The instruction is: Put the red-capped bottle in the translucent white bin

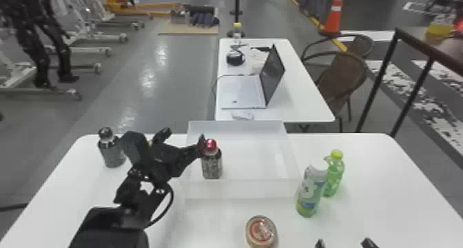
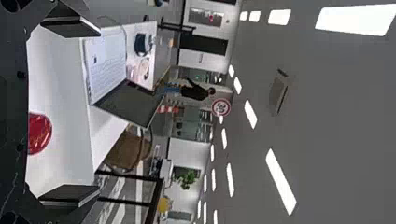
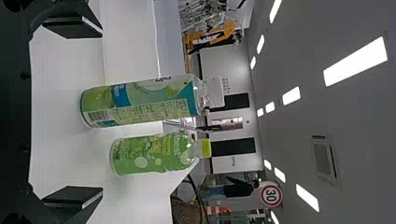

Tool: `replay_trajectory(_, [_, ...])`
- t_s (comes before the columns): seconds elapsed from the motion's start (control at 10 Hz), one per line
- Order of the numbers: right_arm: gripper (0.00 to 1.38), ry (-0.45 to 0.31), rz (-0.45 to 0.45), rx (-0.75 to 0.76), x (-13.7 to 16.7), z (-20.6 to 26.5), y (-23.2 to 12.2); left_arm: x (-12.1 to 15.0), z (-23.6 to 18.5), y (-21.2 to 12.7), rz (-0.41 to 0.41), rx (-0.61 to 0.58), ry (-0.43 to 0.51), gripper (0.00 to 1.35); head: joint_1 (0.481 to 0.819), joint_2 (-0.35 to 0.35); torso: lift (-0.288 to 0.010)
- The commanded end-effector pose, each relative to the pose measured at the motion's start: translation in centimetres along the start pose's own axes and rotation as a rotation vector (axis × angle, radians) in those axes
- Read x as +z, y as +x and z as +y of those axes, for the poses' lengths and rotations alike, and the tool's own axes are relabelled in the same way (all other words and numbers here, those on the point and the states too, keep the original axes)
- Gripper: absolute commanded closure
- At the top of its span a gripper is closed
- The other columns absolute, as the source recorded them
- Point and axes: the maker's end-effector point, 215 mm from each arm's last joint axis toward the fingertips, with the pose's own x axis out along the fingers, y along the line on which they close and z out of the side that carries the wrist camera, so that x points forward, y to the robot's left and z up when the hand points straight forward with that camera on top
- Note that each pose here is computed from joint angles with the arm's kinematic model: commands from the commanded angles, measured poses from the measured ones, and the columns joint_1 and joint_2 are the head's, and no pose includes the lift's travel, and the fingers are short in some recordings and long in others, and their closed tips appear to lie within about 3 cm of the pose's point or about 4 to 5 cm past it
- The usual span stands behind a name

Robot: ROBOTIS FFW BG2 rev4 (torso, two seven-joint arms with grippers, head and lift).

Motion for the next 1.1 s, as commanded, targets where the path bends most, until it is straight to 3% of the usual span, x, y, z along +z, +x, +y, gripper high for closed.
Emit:
replay_trajectory(0.0, [0.11,0.0,-0.001,0.0,0.1,0.0,0.0,1.6,3.0,-4.0,-0.033,0.075,0.054,0.12,0.549,0.0,-0.1])
replay_trajectory(0.3, [0.11,0.0,0.002,-0.003,0.0,0.0,-0.5,0.6,9.7,-16.2,0.007,0.317,0.11,0.12,0.549,0.0,-0.1])
replay_trajectory(0.5, [0.11,0.002,0.014,-0.024,-0.4,-0.5,-1.5,-2.2,10.8,-22.8,0.068,0.434,0.089,0.12,0.549,0.0,-0.1])
replay_trajectory(0.8, [0.11,0.003,0.028,-0.04,-0.6,-0.8,-2.6,-5.5,9.6,-29.0,0.147,0.497,0.108,0.12,0.549,0.0,-0.1])
replay_trajectory(1.0, [0.11,0.001,0.036,-0.046,-0.7,-0.8,-3.2,-5.1,9.6,-30.1,0.132,0.523,0.141,0.12,0.549,0.0,-0.1])
